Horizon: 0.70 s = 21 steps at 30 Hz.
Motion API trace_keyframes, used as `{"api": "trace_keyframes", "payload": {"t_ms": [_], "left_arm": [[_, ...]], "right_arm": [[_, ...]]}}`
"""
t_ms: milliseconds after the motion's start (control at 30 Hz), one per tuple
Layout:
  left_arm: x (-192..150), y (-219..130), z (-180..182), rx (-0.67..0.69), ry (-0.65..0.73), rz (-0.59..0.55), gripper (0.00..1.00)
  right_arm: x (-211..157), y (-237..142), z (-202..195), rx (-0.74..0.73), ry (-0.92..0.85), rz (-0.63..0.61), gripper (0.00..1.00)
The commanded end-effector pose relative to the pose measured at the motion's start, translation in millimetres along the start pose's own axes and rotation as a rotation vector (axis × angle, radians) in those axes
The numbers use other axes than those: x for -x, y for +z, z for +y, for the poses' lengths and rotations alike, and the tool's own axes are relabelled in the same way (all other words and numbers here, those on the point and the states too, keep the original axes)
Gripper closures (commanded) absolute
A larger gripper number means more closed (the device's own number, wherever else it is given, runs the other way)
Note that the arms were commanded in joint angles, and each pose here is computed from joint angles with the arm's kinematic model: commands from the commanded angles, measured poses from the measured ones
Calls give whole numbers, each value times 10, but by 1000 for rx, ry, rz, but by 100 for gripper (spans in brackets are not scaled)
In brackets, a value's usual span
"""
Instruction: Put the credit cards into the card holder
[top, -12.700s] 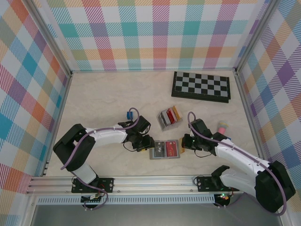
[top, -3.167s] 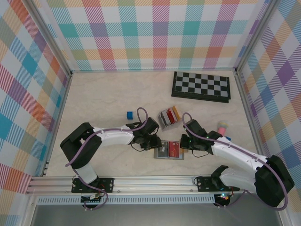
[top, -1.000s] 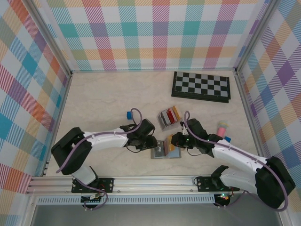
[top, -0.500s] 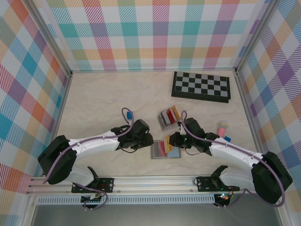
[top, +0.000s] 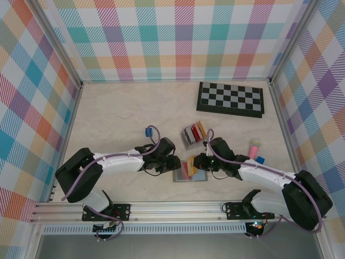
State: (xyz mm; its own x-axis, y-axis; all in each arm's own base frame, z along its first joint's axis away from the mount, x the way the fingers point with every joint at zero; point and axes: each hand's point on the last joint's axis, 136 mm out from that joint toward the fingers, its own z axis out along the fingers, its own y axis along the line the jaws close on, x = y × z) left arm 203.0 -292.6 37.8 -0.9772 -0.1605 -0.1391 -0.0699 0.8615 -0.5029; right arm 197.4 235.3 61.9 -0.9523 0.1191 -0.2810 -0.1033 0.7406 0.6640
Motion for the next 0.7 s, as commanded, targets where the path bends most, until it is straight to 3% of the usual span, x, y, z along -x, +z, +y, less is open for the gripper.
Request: {"api": "trace_keyframes", "payload": {"t_ms": [0,267,667], "left_arm": [[-54,66,40,2,2,28,56],[-112,156,108,19,-5,57,61],[-122,179,119,10,-29,57,61]], "right_arm": [[-9,67,30,44,-44,0,92],[-184,164,-218,-4,-53,40,92],[-194,334,2,83,-31,69,92]]}}
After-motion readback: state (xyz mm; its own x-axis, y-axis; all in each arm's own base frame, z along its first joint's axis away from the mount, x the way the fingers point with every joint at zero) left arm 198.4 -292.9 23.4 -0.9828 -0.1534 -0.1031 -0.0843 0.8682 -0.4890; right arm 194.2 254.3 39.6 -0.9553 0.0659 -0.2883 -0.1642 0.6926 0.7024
